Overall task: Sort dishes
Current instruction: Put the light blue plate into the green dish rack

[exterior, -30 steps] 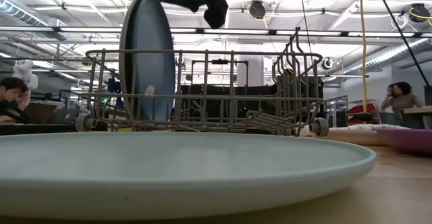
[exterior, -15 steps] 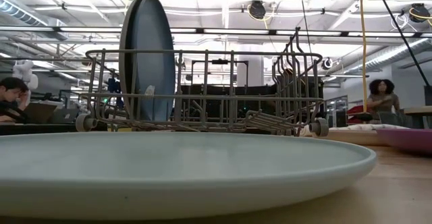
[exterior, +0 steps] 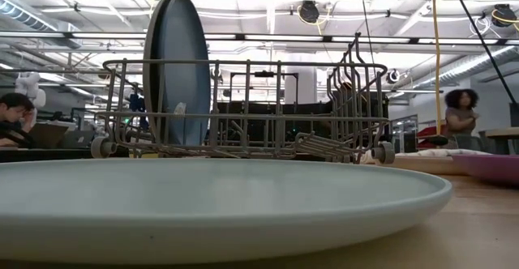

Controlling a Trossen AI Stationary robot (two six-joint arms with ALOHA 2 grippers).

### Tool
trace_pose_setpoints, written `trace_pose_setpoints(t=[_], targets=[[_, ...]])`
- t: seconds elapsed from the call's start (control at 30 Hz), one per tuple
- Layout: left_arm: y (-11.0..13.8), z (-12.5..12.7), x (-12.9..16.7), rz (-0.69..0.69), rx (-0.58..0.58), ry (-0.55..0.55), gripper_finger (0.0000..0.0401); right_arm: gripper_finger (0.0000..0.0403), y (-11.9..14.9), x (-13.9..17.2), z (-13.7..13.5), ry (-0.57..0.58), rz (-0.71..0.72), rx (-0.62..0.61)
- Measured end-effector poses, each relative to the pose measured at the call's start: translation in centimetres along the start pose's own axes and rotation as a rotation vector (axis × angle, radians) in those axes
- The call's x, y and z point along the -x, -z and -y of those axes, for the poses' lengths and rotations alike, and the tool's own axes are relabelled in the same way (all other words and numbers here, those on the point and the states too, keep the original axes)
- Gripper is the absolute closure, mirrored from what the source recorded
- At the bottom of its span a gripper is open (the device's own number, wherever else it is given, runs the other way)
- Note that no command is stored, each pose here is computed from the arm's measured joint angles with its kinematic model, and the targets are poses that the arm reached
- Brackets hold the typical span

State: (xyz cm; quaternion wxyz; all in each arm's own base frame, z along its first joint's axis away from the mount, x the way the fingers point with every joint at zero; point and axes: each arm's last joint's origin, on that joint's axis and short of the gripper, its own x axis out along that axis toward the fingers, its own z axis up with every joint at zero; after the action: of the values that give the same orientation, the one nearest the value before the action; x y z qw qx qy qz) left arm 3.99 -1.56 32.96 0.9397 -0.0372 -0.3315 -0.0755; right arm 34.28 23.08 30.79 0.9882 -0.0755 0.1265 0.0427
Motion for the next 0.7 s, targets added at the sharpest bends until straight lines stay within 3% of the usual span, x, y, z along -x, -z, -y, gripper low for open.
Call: trace_pose_setpoints(t=[0.07,0.43,0.57,0.7], targets=[[0.0,0.0,0.0,0.001,0.0,0.0,0.0356,0.0233,1.4,-0.2,-1.1,-0.055,-0.08,0.04],[0.0,0.0,0.0,-0.004,0.0,-0.015,0.0356,0.024,7.5,-1.1,-4.7,-0.261,-0.425,-0.024],[0.0,-0.1,0.0,-0.009,-0.005,-0.029,0.0356,0.0241,10.0,-1.7,-5.3,-0.289,-0.561,0.002],[0.0,-0.1,0.0,-0.01,-0.006,-0.028,0.0356,0.0241,11.8,-2.6,-5.8,-0.311,-0.61,0.013]])
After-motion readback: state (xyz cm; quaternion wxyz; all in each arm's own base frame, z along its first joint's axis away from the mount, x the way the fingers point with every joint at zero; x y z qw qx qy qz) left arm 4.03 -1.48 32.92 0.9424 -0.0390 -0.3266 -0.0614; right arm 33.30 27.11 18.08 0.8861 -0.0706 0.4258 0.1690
